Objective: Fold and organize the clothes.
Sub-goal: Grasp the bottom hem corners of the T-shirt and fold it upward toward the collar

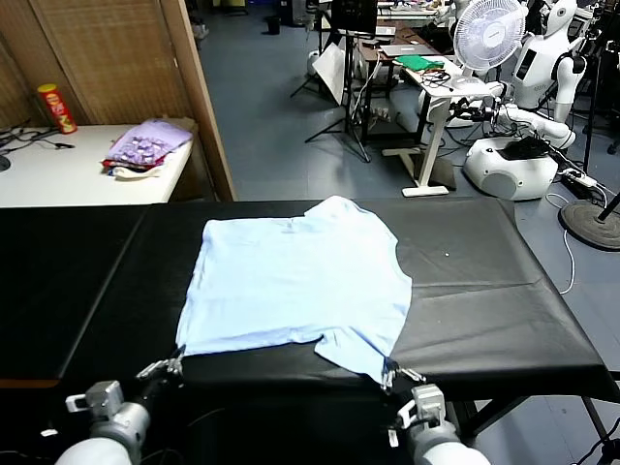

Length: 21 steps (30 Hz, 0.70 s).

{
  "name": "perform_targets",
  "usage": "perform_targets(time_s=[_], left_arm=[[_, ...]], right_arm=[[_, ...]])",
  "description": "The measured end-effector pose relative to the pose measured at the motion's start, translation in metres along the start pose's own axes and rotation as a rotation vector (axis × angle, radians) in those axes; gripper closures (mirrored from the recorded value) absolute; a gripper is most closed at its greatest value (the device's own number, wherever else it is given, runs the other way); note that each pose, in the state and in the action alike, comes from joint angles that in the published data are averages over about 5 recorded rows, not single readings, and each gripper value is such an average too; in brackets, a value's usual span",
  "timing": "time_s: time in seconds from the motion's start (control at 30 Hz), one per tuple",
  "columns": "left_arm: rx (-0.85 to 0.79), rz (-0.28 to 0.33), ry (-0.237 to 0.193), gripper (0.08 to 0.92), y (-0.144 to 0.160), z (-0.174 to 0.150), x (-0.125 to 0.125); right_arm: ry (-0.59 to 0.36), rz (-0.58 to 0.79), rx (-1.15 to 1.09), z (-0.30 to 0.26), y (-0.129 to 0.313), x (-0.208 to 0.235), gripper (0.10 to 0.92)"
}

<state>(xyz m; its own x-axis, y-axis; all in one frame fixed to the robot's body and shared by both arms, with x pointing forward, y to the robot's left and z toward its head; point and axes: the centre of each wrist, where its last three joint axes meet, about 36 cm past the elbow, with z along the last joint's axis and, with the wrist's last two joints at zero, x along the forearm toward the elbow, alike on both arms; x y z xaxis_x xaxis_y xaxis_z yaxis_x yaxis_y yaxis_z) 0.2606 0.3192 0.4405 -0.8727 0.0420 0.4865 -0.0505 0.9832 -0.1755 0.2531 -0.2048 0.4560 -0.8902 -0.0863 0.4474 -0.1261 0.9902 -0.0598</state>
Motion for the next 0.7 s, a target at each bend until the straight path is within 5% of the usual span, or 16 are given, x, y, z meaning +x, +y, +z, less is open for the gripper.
perform_targets(time_s=[0.23, 0.7], left_arm=[[0.014, 0.016, -0.088, 0.871, -0.007, -0.014, 0.007], [-0.059, -0.008, -0.215, 0.871, -0.018, -0.034, -0.066]], right_arm=[[-0.124, -0.007, 0.009, -0.001, -0.019, -0.04, 0.901], [-0.219, -0.078, 0.208, -0.012, -0.036, -0.142, 0.901]])
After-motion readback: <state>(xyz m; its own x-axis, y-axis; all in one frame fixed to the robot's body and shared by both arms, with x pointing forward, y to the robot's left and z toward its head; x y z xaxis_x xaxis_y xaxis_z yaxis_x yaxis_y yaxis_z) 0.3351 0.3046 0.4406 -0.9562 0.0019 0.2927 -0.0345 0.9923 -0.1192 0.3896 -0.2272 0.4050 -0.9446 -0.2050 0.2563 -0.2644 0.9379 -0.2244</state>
